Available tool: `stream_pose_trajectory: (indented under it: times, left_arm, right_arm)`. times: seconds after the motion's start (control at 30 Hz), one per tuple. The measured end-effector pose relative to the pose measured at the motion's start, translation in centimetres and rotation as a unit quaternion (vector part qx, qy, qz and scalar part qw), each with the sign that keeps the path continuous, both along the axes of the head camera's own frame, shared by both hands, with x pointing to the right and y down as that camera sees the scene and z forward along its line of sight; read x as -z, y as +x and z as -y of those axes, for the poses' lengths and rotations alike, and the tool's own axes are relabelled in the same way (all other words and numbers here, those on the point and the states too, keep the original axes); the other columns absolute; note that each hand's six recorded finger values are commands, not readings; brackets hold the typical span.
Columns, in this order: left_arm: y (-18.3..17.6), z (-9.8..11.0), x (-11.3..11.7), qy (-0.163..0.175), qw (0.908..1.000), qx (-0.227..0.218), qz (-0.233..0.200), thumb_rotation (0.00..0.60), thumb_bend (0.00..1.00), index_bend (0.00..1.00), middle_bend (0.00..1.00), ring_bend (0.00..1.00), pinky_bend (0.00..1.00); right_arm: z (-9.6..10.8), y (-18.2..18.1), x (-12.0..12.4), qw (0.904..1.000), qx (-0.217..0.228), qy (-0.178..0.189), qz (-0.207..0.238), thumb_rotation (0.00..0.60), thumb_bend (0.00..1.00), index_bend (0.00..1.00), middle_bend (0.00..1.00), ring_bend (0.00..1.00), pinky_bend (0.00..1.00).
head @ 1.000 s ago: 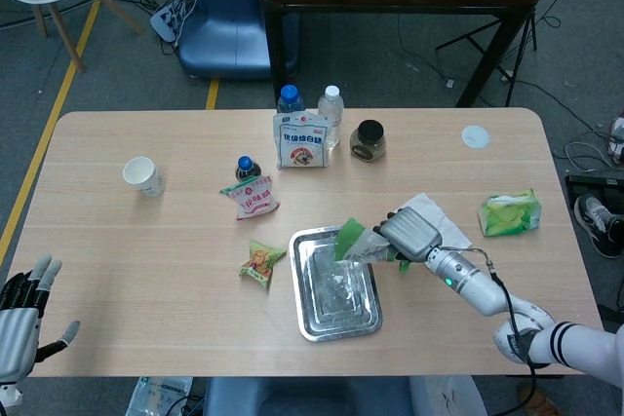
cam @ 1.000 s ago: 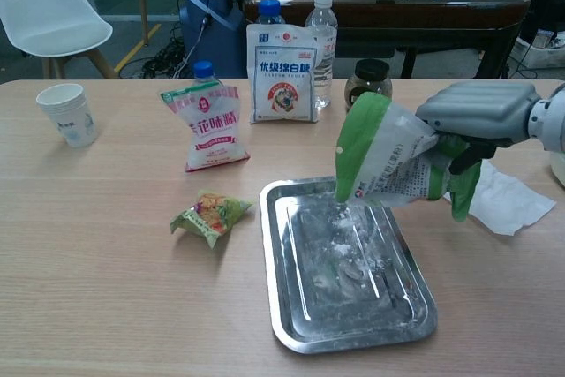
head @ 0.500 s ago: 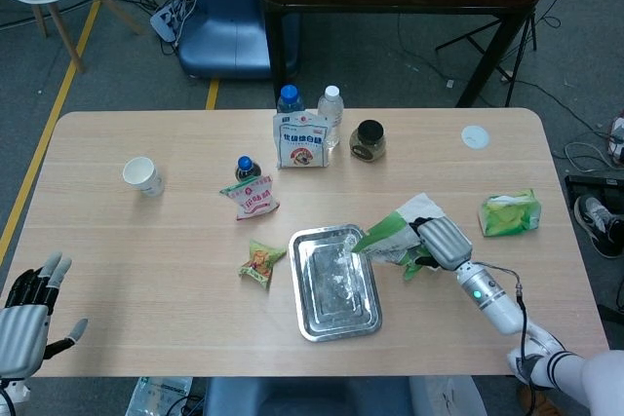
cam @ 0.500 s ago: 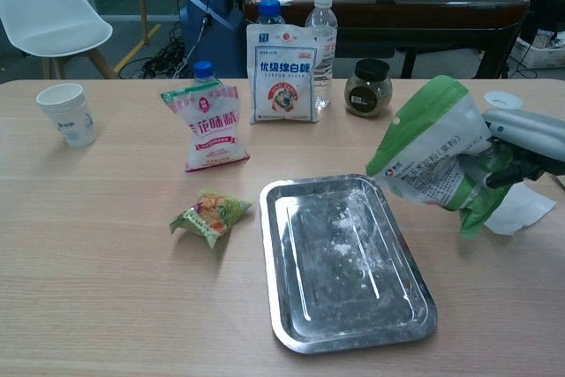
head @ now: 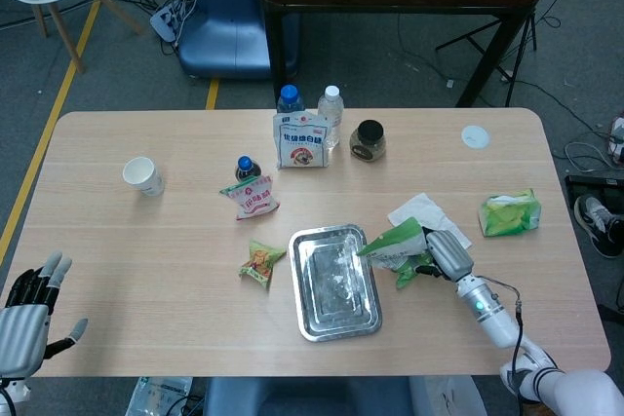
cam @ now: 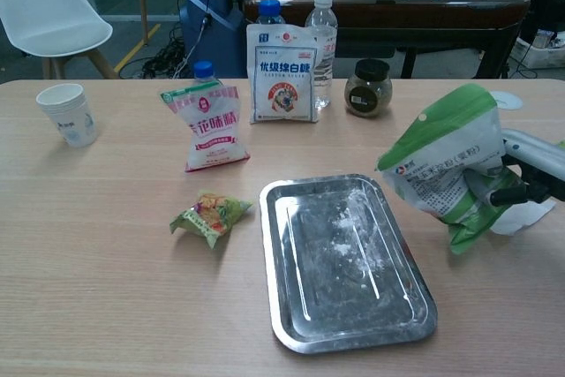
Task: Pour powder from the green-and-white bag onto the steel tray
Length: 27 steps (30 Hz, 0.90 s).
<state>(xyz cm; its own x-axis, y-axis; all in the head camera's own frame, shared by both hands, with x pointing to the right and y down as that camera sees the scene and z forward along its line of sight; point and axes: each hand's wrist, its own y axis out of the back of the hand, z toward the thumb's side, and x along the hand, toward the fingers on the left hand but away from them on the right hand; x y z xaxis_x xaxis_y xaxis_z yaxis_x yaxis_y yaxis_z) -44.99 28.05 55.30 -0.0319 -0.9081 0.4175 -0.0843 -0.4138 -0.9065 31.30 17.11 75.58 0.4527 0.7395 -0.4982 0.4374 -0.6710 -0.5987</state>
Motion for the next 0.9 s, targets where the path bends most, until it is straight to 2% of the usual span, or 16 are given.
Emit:
stream_pose_trajectory:
  times: [0.17,0.4,0.9]
  left_arm:
    - [0.1,0.0,-0.1,0.0,1.0,0.0,-0.001,0.6,0.22,0.04,0.03,0.09,0.06]
    - [0.0,0.0,0.0,0.001,1.0,0.0,-0.001,0.6,0.22,0.04,0.03,0.09,0.06]
    - [0.1,0.1,0.0,0.001,1.0,-0.002,-0.001,0.6,0.22,0.04,0.03,0.09,0.06]
  right_arm:
    - [-0.2,-0.1,0.0,0.9998,-0.009,-0.01,0.016,0.6,0.01,0.45,0.4,0.25,0.34]
    - [-0.5,-0.1,0.3,0.9992,-0.02,-0.016,0.031,0.6,0.0,0.4,0.37,0.21,0.31]
    - [-0.6,0.5,2.8,0.9973,-0.039,0.014,0.061,0.6,0.0,0.4,0.37,0.21,0.31]
